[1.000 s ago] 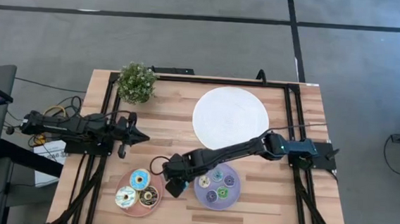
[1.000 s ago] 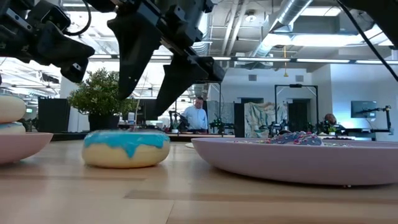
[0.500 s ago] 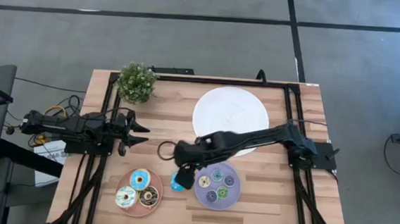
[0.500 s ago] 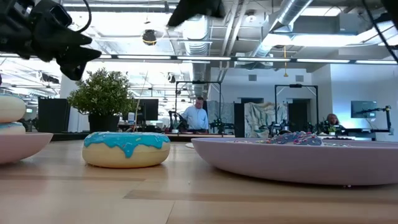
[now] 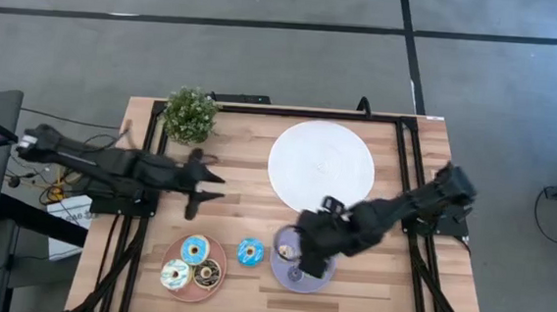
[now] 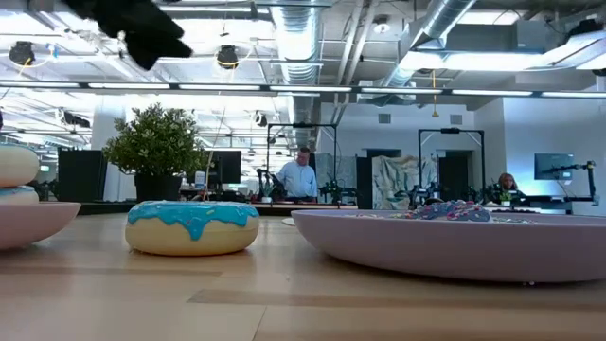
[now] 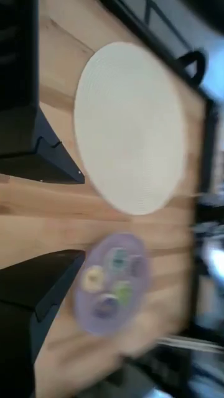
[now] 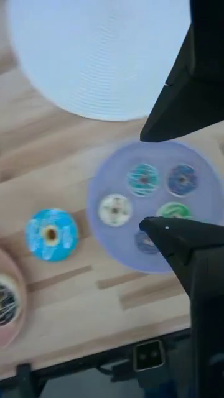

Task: Pick & Place donuts
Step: Put the big light blue donut on the pink plate

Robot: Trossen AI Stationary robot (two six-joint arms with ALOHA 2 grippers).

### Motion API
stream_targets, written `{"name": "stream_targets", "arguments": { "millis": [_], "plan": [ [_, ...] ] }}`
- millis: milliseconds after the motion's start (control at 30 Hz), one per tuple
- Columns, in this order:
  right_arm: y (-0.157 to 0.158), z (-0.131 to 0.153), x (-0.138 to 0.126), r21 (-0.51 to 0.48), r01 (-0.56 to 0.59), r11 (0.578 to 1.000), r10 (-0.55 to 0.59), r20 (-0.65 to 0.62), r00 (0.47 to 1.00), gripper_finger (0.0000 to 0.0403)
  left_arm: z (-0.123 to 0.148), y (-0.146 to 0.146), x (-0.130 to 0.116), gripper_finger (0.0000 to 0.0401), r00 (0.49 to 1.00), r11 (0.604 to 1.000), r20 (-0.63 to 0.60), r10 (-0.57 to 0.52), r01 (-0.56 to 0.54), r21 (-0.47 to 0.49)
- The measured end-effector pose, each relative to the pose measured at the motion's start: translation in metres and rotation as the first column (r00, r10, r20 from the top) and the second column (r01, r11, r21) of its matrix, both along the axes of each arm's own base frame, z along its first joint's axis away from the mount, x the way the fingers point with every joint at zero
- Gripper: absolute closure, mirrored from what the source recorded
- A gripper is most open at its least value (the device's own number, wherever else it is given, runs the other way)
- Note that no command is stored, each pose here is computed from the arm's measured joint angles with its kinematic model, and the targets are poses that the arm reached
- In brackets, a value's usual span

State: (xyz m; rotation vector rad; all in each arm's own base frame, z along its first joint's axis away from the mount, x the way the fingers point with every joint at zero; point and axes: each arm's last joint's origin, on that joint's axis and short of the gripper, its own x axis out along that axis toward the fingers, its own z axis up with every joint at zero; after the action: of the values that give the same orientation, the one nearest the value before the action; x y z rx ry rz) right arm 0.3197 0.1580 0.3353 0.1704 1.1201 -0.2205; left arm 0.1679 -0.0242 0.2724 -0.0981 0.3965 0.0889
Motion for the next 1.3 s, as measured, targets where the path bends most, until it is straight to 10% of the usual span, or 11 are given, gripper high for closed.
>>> {"name": "stream_targets", "arguments": {
  "millis": [233, 533, 833, 1300],
  "plan": [
    [0.007, -0.031, -0.09, 0.12, 0.111, 0.987, -0.129, 0.152, 0.98, 0.0238, 0.017, -0.021, 0.067, 0.0225, 0.935, 0.98, -0.343, -0.086, 0.142, 0.14],
    [-0.008, -0.089, -0.168, 0.288, 0.227, 0.93, -0.284, 0.176, 0.943, 0.0266, 0.008, -0.047, 0.144, 0.0225, 0.65, 0.876, -0.735, -0.194, 0.452, 0.168],
    [-0.01, -0.112, -0.184, 0.302, 0.235, 0.924, -0.292, 0.16, 0.943, 0.028, -0.027, -0.066, 0.206, 0.0225, 0.393, 0.793, -0.891, -0.228, 0.606, 0.064],
    [-0.005, -0.114, -0.189, 0.319, 0.175, 0.931, -0.211, 0.084, 0.974, 0.028, -0.064, -0.097, 0.231, 0.0225, 0.32, 0.78, -0.9, -0.295, 0.624, -0.034]
  ]
}}
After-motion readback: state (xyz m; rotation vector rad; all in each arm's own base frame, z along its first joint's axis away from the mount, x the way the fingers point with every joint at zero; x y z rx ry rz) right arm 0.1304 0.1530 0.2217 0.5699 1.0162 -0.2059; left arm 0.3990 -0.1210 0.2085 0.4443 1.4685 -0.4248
